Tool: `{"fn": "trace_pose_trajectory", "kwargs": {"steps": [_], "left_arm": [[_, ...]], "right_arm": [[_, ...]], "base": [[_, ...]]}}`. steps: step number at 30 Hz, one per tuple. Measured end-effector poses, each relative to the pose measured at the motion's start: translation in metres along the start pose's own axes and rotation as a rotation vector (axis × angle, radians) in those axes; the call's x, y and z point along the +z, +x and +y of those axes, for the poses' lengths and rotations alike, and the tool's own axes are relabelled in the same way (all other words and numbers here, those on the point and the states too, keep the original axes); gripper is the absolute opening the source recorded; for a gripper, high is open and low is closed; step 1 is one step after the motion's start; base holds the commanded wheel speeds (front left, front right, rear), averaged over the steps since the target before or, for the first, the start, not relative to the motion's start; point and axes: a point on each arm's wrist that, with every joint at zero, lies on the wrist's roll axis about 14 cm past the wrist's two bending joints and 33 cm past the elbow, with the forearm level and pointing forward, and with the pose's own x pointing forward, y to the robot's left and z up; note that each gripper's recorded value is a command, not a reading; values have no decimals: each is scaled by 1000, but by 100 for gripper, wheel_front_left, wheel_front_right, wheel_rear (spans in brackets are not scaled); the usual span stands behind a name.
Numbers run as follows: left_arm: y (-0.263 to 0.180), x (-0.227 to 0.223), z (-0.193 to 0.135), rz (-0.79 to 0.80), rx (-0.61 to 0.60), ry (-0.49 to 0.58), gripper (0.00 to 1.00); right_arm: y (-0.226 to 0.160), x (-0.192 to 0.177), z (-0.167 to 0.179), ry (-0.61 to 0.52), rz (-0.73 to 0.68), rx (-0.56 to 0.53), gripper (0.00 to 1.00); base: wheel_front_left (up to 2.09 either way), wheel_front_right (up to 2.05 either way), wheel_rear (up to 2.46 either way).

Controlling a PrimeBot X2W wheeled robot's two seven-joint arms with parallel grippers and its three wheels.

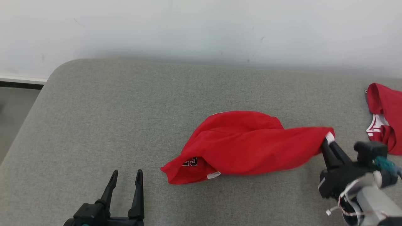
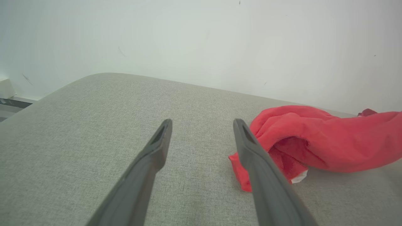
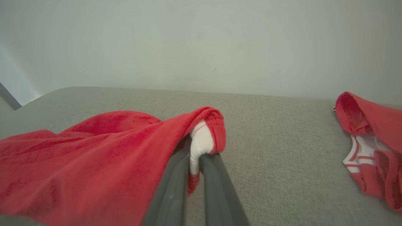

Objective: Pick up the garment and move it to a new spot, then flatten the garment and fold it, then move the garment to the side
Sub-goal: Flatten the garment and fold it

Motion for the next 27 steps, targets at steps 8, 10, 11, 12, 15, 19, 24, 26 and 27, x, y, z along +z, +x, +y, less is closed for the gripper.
{"fn": "trace_pose_trajectory", "kwargs": {"steps": [8, 10, 11, 12, 15, 19, 24, 26, 27], "left_arm": [[3, -3, -4, 9, -12, -2, 100], [3, -3, -4, 8, -14, -2, 100], [3, -2, -4, 6, -14, -2, 100], [3, -2, -5, 4, -14, -2, 100], [2, 0, -3, -2, -10, -1, 100], [4, 4, -3, -14, -10, 6, 100], [4, 5, -2, -17, -10, 9, 100], [5, 6, -2, -21, -12, 11, 100], [5, 7, -2, -24, -12, 11, 100]], "right_arm": [[-34, -41, -10, 44, 70, -69, 68], [-40, -47, -14, 31, 88, -82, 100], [-40, -44, -15, 30, 80, -89, 100], [-40, -40, -16, 32, 66, -95, 100], [-44, -30, -22, 26, 34, -116, 100], [-57, -26, -33, 14, 15, -148, 100], [-77, -19, -47, -6, -13, -192, 100], [-85, -17, -51, -5, -26, -212, 100], [-90, -16, -53, -5, -30, -222, 100]], "base": [[0, 0, 0], [0, 0, 0], [0, 0, 0], [0, 0, 0], [0, 0, 0], [0, 0, 0], [0, 0, 0], [0, 0, 0], [0, 0, 0]]}}
